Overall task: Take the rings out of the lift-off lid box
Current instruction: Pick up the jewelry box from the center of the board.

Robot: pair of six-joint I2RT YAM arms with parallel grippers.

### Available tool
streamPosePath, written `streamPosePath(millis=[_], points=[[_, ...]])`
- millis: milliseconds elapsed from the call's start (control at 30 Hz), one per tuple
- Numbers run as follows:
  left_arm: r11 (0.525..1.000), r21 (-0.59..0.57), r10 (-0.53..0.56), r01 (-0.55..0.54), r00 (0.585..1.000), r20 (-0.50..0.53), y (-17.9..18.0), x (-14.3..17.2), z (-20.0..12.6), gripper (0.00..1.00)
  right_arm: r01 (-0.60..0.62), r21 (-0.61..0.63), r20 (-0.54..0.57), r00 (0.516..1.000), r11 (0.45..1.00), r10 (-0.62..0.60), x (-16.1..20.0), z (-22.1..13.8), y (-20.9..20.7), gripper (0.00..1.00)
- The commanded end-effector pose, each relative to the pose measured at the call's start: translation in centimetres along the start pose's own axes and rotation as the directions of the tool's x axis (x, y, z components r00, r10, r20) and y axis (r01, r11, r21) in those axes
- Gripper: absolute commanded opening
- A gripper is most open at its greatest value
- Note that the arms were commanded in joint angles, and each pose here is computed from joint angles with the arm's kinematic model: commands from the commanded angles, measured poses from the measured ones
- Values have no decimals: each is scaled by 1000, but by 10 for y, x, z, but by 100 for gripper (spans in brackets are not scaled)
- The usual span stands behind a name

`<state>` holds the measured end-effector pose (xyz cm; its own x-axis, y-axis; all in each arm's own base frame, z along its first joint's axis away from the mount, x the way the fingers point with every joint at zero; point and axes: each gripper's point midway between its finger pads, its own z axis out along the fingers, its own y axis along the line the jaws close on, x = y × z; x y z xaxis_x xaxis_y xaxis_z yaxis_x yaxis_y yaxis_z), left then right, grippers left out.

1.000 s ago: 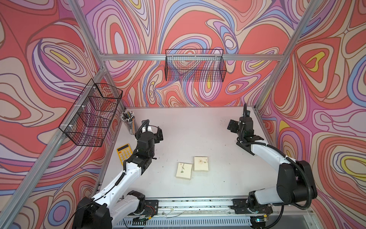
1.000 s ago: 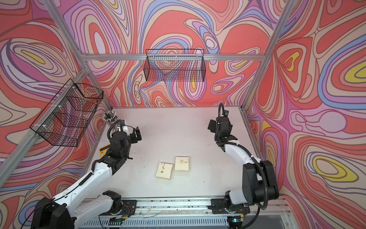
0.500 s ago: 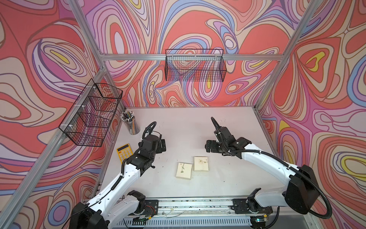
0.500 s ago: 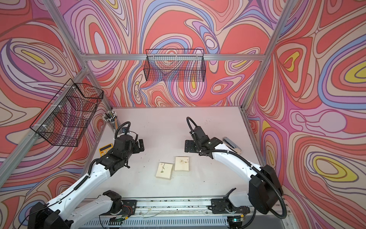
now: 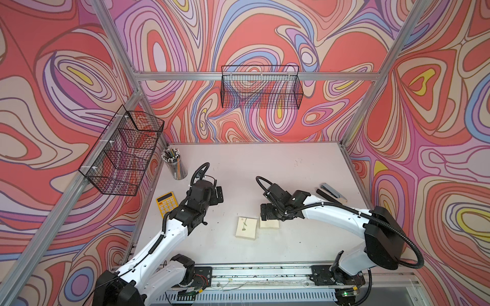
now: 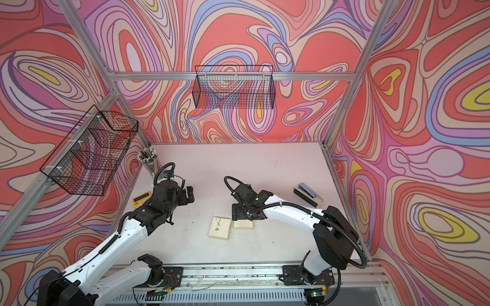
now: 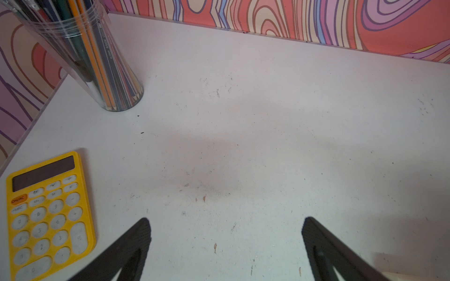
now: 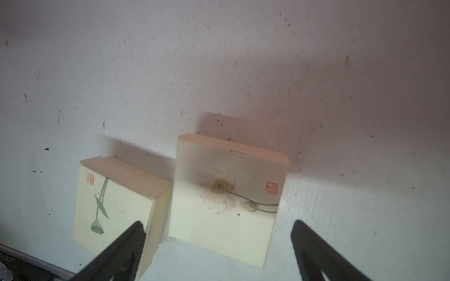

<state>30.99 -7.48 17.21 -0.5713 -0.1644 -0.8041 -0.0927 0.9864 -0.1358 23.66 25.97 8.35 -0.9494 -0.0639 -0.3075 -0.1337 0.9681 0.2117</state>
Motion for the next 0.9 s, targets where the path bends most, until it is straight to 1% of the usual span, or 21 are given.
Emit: streamPosePath(millis=[0, 167, 300, 367, 467, 867], points=[[1000, 9, -11, 11, 1000, -10, -1, 3, -1, 100, -33, 20, 11, 999, 999, 32, -3, 0, 3, 98], [1000, 5, -9, 9, 1000, -15, 0, 7, 0, 100, -60, 80, 16, 998, 995, 59, -1, 7, -9, 98], [1000, 2, -9, 9, 1000, -20, 1, 8, 0, 100, -56, 69, -3, 998, 996, 57, 1, 14, -4, 98], [1000, 15, -15, 15, 1000, 5, -2, 3, 1, 100, -50, 63, -6, 999, 997, 50, 1, 15, -1, 98], [1000, 9, -14, 14, 1000, 4, -1, 4, 2, 100, -44, 45, -6, 999, 998, 44, -1, 16, 4, 98], [1000, -3, -8, 8, 1000, 1, 1, 5, 4, 100, -19, 120, -29, 999, 993, 23, 1, 28, -3, 98]])
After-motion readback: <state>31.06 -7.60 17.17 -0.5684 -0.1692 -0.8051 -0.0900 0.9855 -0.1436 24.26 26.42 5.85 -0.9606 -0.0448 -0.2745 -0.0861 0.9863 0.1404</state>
